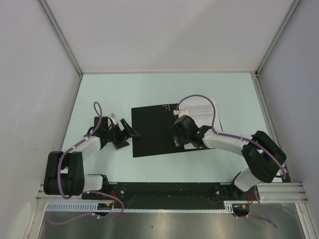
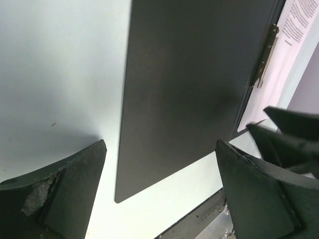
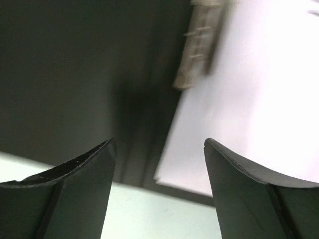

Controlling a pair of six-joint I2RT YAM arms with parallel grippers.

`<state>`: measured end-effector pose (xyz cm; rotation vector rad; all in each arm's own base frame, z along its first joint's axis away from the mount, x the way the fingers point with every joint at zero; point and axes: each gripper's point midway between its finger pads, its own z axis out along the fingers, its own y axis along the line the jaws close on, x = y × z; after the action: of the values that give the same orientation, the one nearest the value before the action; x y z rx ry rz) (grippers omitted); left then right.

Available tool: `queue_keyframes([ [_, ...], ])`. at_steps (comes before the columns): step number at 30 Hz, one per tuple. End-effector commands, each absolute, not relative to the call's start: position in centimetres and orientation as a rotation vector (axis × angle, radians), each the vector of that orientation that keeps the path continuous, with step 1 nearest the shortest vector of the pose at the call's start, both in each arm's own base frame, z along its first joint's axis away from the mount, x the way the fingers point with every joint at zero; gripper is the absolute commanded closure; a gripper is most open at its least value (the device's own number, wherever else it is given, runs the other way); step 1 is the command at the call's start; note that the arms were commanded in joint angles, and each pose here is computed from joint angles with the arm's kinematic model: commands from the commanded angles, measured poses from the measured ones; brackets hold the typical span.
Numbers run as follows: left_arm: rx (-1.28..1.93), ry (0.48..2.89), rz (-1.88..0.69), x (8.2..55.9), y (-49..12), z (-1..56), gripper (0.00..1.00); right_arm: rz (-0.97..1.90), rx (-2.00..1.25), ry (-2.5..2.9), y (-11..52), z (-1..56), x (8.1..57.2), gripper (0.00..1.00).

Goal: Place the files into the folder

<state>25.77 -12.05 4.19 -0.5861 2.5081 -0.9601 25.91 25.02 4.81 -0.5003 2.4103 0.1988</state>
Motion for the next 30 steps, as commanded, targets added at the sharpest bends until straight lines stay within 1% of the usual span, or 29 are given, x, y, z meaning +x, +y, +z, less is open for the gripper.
queue_keyframes([
  [1, -0.587, 2.468, -0.977, 26.3, -12.1, 4.1, 0.02, 0.226, -0.284, 2.348, 24.9, 7.0, 30.2, 0.31],
  [3, -0.587, 2.475, -0.977, 26.2, -12.1, 3.9, 0.02, 0.228, -0.26, 2.345, 24.7, 6.8, 31.5, 0.37],
  [4, -0.587, 2.48, -0.977, 26.0, -12.1, 3.7, 0.02, 0.235, -0.259, 2.33, 25.0, 7.3, 32.2, 0.44],
  [6, -0.587, 2.482, -0.977, 25.8, -12.1, 3.5, 0.02, 0.228, -0.263, 2.34, 25.2, 6.8, 33.1, 0.54],
  [7, -0.587, 2.481, -0.975, 25.8, -12.1, 3.5, 0.02, 0.232, -0.269, 2.323, 25.6, 7.4, 33.9, 0.59],
  [12, -0.576, 2.481, -0.989, 25.8, -12.2, 3.6, 0.02, 0.19, -0.285, 2.334, 26.1, 6.5, 35.6, 0.6],
  [17, -0.561, 2.473, -1.002, 26.0, -12.4, 4.0, 0.03, 0.137, -0.31, 2.36, 26.6, 5.2, 36.6, 0.64],
  [22, -0.55, 2.46, -1.013, 26.1, -12.5, 4.3, 0.03, 0.031, -0.345, 2.377, 26.2, 4.0, 36.6, 0.69],
  [29, -0.547, 2.447, -1.01, 26.3, -12.4, 4.5, 0.02, -0.033, -0.363, 2.399, 26.4, 2.4, 36.0, 0.71],
  [30, -0.548, 2.449, -1.01, 26.3, -12.4, 4.5, 0.02, -0.036, -0.358, 2.406, 26.4, 2.2, 35.8, 0.73],
])
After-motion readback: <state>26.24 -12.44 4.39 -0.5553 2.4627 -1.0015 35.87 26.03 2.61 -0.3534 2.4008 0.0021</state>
